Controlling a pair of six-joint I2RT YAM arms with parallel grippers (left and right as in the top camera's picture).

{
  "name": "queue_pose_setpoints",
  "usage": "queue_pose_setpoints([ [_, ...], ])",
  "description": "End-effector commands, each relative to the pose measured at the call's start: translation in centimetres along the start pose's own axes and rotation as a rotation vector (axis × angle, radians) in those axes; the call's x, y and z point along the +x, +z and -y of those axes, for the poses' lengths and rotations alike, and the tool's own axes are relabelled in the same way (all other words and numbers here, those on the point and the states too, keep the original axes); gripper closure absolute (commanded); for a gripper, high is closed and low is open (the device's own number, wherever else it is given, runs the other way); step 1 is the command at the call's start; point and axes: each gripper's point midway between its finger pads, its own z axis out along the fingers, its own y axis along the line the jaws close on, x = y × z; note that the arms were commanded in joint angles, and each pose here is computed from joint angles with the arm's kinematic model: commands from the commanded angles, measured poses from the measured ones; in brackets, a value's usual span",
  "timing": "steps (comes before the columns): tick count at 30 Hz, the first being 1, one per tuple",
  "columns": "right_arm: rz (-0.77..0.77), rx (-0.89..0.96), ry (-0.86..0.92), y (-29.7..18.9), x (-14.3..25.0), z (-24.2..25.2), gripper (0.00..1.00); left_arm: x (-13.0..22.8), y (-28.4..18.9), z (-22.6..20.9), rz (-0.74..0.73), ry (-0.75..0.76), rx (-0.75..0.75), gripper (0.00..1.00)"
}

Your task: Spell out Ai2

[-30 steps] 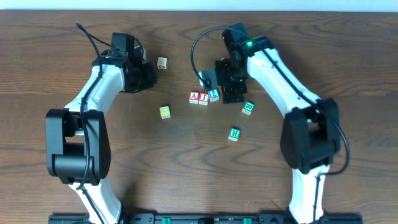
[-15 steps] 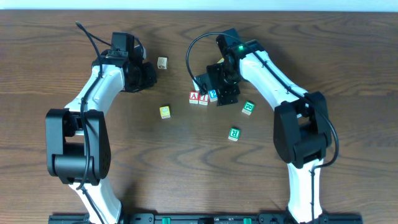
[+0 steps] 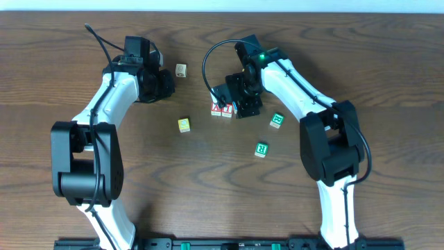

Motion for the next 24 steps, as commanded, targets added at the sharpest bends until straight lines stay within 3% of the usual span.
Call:
queue_pose_setpoints([
  [1,0.012,-0.009,0.018,0.6,0.1,0.1,0.13,-0.2,0.2,-0.2,0.000,0.020,-0.006,0.94],
  [12,-0.004,-0.016,0.072,0.9,1.6,0.1,0.16,-0.2,0.2,-0.4,0.004,0.019,-0.016,0.94],
  [17,-0.003,-0.016,0.082,1.0,1.6,0.2,0.31,-0.2,0.2,-0.4,0.004,0.019,-0.016,0.94],
  [24,-0.004,-0.015,0.101,0.9,1.8,0.2,0.39,-0.2,0.2,-0.4,0.004,0.019,-0.016,0.94],
])
